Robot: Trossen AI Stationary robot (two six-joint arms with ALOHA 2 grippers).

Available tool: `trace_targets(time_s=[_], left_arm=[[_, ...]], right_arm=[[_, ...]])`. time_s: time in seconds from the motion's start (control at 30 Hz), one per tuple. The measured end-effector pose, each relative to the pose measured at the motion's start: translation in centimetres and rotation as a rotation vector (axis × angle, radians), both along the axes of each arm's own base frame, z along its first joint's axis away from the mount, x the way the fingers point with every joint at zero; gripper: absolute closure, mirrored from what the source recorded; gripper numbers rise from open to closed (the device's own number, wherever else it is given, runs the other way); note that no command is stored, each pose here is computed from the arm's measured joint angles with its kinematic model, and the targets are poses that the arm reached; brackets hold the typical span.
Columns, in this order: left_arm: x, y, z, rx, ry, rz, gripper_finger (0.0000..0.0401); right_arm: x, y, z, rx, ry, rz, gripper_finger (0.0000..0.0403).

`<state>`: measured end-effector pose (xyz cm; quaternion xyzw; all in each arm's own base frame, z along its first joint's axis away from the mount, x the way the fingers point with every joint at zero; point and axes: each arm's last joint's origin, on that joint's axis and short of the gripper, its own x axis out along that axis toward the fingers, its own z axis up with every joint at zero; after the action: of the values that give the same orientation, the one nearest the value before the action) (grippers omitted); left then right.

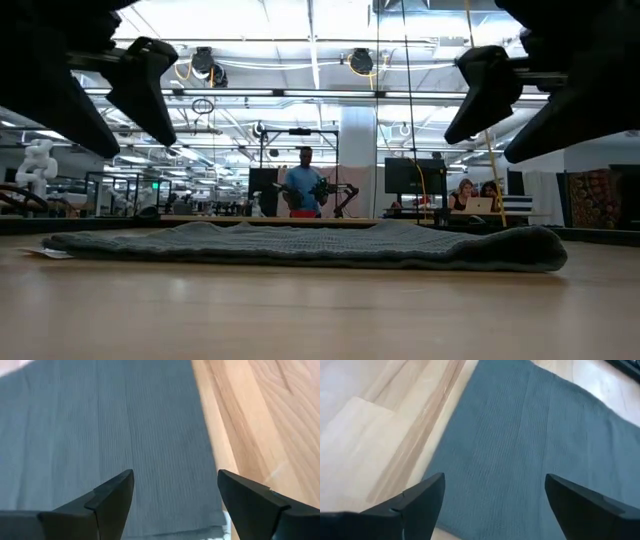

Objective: Roll towel
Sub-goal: Fold the gray towel on the center of table

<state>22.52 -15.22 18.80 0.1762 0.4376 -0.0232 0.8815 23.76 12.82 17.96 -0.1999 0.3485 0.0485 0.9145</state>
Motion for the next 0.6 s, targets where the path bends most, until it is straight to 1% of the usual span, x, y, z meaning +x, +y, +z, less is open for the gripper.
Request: trace_targets(time_s=[0.07, 0.13, 0.3, 0.4, 0.5, 0.6], left_arm=[[-0.3, -0.4, 0.0, -0.021, 0.008, -0.006, 0.0106], [-0.9, -0.9, -0.2, -0.005, 0.032, -0.034, 0.0106], [-2.7, -1.6, -0.6, 0.103, 0.127, -0.171, 0.0106], [-3.5, -1.9, -0.7, 0.182, 0.179, -0.261, 0.0106], [-3.8, -1.8, -1.0, 0.238, 0.195, -0.338, 0.0106], [-3.8, -1.7, -1.3, 0.278, 0.195, -0.381, 0.0106]], right_arm=[[-0.2, 0.2, 0.0, 0.026, 0.004, -0.018, 0.0069], [-0.4, 0.4, -0.1, 0.039, 0.013, -0.023, 0.0069], [-1.4, 0.9, -0.7, 0.014, 0.093, -0.005, 0.0069], [-2.1, 1.6, -0.9, 0.029, 0.139, 0.037, 0.0069], [-2.5, 2.4, -1.4, 0.036, 0.158, 0.064, 0.0073], [-2.7, 3.3, -2.2, 0.038, 0.171, 0.073, 0.0081]])
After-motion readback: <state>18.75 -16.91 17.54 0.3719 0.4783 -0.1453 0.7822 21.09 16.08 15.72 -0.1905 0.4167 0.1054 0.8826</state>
